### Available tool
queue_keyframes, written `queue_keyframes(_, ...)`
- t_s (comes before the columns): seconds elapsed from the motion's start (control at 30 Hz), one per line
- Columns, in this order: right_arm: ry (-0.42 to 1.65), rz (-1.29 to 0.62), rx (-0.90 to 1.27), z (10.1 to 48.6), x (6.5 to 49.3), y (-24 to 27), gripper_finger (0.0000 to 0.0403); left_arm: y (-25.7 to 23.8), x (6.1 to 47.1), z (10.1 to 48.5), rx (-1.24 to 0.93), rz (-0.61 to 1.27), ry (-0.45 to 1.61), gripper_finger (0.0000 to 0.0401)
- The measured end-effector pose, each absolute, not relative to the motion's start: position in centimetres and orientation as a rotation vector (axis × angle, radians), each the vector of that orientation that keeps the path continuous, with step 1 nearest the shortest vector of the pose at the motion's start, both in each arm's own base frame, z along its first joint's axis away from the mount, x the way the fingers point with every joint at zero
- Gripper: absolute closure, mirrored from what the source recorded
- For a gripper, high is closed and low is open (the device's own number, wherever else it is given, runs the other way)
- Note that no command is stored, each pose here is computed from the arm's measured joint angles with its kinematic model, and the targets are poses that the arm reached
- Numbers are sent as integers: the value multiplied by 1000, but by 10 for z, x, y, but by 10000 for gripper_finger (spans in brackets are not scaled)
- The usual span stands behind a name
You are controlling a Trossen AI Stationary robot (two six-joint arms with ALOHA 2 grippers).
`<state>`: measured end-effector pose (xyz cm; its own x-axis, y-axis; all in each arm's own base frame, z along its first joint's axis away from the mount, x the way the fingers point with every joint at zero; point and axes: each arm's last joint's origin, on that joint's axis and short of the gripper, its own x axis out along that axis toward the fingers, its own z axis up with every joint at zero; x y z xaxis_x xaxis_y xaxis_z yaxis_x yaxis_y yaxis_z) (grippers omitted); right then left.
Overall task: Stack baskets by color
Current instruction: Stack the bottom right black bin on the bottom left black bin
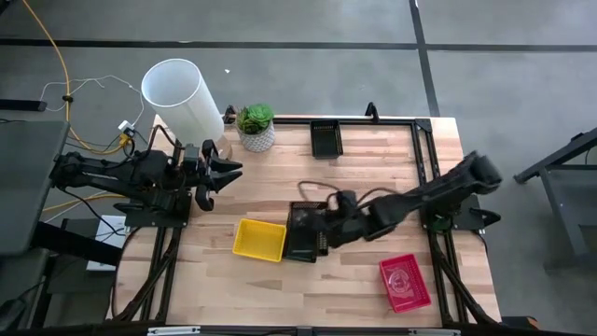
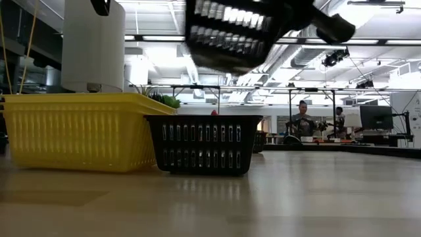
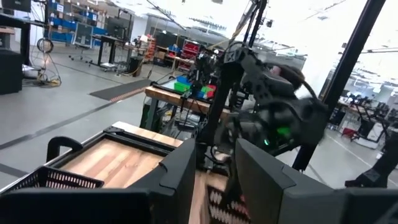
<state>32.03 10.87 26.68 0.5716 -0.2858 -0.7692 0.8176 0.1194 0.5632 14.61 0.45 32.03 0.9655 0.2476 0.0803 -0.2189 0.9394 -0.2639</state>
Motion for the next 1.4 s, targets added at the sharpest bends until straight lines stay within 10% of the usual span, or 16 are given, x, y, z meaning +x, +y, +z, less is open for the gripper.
queue_keyframes(1.4,816,-1102,1194,211,362,113,403,4,145,320,-243,237,-108,298)
